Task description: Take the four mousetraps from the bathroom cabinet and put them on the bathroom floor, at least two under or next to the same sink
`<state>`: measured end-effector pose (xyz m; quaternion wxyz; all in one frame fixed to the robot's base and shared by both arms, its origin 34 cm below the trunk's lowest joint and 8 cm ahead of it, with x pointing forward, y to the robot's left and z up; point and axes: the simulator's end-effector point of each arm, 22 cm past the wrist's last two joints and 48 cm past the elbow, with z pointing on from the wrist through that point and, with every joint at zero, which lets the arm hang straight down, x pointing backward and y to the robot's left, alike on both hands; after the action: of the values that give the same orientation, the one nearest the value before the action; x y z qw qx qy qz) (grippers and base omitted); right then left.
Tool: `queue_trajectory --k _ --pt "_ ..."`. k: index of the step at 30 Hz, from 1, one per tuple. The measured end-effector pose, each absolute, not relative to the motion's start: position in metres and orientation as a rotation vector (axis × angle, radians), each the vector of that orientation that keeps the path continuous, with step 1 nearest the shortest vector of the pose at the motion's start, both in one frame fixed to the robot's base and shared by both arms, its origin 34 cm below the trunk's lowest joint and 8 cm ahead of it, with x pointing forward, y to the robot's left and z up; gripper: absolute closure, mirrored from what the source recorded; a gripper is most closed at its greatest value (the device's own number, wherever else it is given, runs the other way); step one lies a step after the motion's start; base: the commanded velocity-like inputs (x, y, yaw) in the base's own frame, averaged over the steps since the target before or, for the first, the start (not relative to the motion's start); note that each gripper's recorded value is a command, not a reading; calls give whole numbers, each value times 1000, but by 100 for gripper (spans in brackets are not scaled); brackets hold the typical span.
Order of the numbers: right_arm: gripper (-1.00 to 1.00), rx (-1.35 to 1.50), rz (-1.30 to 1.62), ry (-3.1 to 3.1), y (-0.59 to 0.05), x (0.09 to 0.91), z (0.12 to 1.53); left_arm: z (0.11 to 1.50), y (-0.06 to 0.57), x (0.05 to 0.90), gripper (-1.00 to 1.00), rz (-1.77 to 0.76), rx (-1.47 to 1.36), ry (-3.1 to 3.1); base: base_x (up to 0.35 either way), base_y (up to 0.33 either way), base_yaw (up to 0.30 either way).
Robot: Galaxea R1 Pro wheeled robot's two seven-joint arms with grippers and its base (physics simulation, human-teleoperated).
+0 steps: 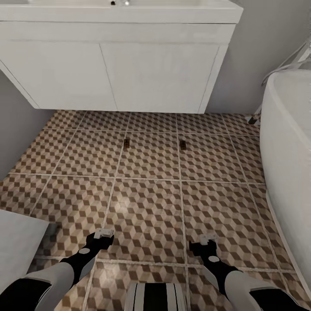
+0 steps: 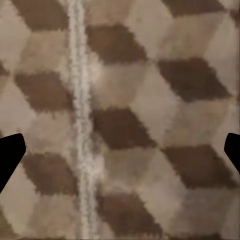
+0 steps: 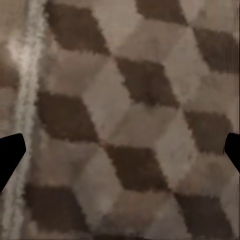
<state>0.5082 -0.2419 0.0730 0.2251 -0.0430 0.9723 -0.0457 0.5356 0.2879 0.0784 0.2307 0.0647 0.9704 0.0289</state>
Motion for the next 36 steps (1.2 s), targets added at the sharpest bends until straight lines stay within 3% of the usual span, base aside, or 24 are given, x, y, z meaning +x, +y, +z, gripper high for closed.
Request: queue_trajectory --k 36 --pt "-100 -94 -142 2530 -243 567 145 153 287 591 -100 88 165 2524 0 0 0"
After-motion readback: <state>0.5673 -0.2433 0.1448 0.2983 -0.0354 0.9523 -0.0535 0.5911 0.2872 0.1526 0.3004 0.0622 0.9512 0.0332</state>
